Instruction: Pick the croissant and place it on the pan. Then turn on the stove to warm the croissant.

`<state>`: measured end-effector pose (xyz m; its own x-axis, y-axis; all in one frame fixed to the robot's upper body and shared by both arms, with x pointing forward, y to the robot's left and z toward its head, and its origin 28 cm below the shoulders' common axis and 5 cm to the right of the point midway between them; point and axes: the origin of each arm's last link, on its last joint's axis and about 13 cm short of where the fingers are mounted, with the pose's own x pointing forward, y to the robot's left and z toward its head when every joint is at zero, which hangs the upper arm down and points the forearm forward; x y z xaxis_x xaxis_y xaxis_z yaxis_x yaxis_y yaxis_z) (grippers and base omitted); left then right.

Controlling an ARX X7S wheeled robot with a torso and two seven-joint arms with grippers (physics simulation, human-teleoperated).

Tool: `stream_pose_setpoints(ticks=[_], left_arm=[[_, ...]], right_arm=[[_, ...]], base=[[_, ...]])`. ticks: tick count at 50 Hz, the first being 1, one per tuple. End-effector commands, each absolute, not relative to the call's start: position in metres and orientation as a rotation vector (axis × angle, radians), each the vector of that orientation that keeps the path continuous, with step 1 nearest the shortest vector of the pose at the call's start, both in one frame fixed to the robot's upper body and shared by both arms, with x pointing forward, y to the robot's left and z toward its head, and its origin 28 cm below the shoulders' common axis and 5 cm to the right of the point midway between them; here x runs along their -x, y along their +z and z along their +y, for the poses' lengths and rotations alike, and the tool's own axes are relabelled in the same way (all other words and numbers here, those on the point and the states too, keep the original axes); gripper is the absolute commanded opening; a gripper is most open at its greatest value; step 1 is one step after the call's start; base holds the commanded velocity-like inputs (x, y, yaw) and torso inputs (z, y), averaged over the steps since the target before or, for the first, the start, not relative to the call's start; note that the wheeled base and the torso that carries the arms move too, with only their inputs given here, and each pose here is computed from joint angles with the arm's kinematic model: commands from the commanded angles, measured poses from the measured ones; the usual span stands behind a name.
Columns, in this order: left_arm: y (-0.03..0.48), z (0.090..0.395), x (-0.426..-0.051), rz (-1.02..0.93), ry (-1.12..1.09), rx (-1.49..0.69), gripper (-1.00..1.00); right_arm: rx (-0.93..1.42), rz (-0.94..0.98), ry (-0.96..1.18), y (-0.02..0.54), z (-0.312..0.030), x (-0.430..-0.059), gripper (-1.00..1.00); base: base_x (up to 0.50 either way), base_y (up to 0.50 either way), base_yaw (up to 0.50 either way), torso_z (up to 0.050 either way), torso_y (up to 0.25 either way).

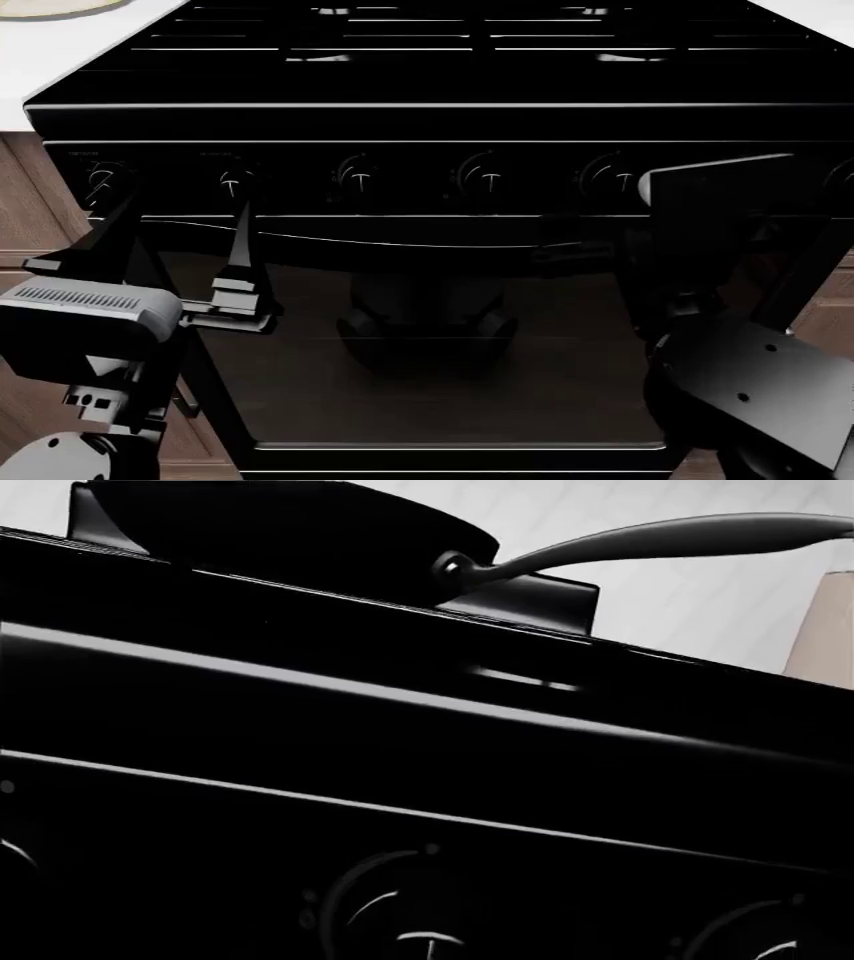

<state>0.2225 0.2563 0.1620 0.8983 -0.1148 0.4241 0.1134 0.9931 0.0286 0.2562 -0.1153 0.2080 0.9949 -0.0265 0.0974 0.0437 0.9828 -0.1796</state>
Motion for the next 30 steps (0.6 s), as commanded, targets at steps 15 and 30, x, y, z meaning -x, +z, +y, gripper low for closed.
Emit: stream_pose_setpoints(ticks=[15, 30], left_arm=[[0.1602, 0.2568, -0.224, -0.43, -0.115, 0.003, 1.0], [0.1603, 0.2568, -0.224, -0.43, -0.116, 0.001, 1.0]], right_arm=[[0.163, -0.041, -0.037, 0.1962, -0.1157, -0.2671, 1.0], [0.159, -0.056, -0.038, 0.1989, -0.1149, -0.2613, 1.0]], base=[[0.0, 0.0, 0.0, 0.0, 0.0], [0.0, 0.0, 0.0, 0.0, 0.0]])
